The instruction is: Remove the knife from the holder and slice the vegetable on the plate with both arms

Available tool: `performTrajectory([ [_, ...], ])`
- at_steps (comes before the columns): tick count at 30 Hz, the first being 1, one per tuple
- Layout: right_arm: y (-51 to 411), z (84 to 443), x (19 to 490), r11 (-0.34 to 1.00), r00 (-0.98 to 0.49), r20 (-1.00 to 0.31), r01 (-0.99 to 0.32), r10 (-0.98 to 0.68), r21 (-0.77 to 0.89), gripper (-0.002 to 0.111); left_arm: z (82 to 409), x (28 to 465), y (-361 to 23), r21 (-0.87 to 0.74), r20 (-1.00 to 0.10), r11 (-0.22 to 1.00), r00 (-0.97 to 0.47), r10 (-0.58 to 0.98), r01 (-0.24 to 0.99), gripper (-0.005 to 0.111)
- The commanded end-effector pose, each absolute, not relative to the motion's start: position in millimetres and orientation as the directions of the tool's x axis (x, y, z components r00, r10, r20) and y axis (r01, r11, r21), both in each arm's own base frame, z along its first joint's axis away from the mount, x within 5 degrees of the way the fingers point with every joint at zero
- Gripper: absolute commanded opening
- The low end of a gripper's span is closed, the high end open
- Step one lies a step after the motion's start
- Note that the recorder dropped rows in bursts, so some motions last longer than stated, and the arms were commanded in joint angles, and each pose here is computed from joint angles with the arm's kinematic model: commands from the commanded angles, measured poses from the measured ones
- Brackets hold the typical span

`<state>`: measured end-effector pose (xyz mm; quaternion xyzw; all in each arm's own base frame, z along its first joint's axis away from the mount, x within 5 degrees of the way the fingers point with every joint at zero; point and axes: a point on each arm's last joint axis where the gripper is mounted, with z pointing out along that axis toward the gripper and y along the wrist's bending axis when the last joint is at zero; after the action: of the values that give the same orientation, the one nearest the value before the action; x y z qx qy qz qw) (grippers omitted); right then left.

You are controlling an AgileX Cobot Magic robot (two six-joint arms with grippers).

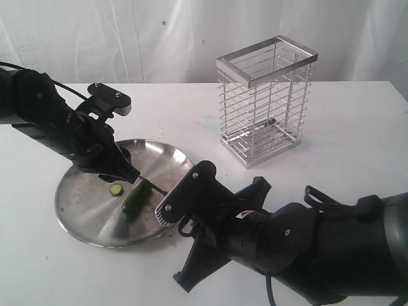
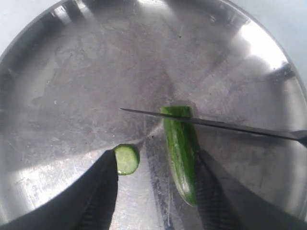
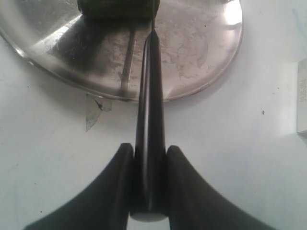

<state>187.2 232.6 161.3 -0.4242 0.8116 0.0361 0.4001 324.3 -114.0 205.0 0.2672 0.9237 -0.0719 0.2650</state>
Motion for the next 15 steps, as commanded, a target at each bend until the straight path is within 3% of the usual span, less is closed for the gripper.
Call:
performTrajectory([
  [1,229.9,161.7,189.7,0.646,-0.32,-0.679,-0.704,-0.661,-0.296,0.0,208.6,323.2,-113.7,-0.01,-0.532,0.856,-0.727,0.434,0.518,0.053],
  [12,231.0,161.6,188.9,0.639,-0.319,-0.679,-0.713,-0.662,-0.288,0.0,209.8,324.8,-114.5,-0.018,-0.551,0.863,-0.725,0.412,0.504,0.053],
  [15,231.0,161.6,188.9,0.639,-0.319,-0.679,-0.713,-0.662,-0.288,0.0,210.9,326.4,-115.1,-0.024,-0.569,0.87,-0.722,0.393,0.492,0.047],
])
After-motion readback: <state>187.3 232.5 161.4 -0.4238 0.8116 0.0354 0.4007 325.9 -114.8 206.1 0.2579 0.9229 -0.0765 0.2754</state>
